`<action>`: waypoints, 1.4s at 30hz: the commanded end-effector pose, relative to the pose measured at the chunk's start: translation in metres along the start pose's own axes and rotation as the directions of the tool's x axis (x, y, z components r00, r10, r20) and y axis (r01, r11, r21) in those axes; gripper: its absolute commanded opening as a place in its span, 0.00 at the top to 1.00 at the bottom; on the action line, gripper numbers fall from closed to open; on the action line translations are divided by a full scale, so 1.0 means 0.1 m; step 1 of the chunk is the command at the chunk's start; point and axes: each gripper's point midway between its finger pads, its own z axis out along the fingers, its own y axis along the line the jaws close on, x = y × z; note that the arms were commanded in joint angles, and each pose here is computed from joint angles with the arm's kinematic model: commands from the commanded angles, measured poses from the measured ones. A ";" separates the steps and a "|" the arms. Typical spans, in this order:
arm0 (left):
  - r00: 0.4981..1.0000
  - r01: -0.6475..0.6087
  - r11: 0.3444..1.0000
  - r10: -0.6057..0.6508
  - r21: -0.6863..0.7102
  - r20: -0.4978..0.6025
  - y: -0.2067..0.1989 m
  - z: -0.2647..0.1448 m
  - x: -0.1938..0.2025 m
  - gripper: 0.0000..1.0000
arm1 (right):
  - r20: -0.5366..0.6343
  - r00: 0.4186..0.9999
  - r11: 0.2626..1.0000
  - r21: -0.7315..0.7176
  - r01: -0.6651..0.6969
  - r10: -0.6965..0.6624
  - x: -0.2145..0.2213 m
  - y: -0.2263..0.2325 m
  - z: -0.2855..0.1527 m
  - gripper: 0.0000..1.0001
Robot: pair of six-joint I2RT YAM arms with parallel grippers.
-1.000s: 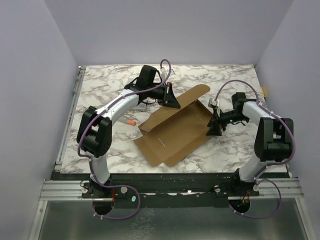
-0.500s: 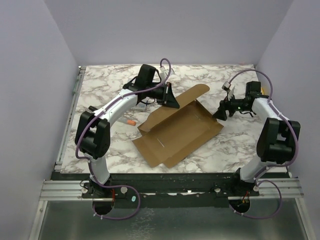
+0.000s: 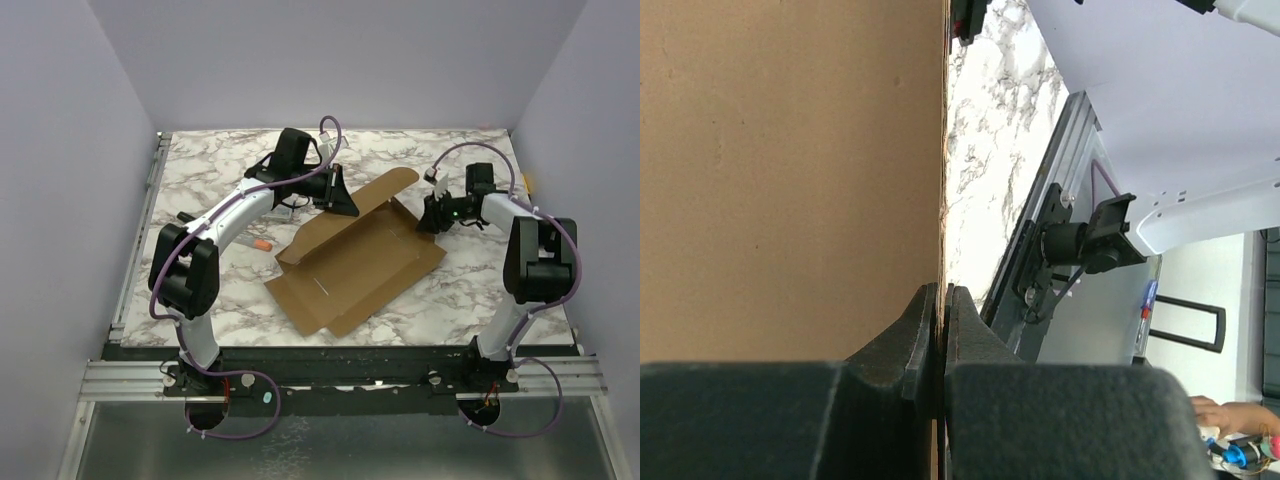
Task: Fold the paper box
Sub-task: Fold the paper box at the center of the board.
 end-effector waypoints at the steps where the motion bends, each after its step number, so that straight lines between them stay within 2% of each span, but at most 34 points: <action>1: 0.998 -0.056 0.997 0.055 0.055 0.019 -0.30 -0.15 -0.11 1.00 | 0.045 0.997 0.987 0.149 0.054 -0.061 -0.22 -0.29 -0.11 0.78; 4: 0.999 -0.039 0.998 0.038 0.055 0.023 -0.32 -0.15 -0.14 1.00 | 0.098 0.988 0.978 0.181 0.104 -0.123 -0.39 -0.26 -0.21 0.89; 6: 0.999 -0.029 0.998 0.027 0.061 0.024 -0.34 -0.15 -0.16 1.00 | 0.127 0.979 0.970 0.204 0.133 -0.161 -0.48 -0.24 -0.28 0.92; 14: 0.999 -0.012 0.996 0.008 0.093 0.043 -0.48 -0.17 -0.30 1.00 | 0.195 0.918 0.927 0.228 0.299 -0.345 -0.65 0.05 -0.43 0.97; 22: 0.997 -0.006 0.996 -0.001 0.094 0.077 -0.56 -0.18 -0.47 1.00 | 0.187 0.854 0.861 0.267 0.432 -0.486 -0.65 0.23 -0.54 1.00; 29: 0.989 0.028 0.997 -0.038 0.074 0.140 -0.55 -0.19 -0.58 1.00 | 0.150 0.881 0.870 0.298 0.392 -0.448 -0.55 0.14 -0.53 1.00; 36: 0.989 0.037 0.997 -0.045 0.063 0.141 -0.45 -0.23 -0.51 1.00 | 0.143 0.879 0.865 0.306 0.397 -0.454 -0.52 0.15 -0.55 1.00; 42: 0.988 0.028 0.998 -0.037 0.063 0.149 -0.40 -0.31 -0.49 1.00 | 0.127 0.909 0.886 0.312 0.343 -0.396 -0.43 0.10 -0.51 1.00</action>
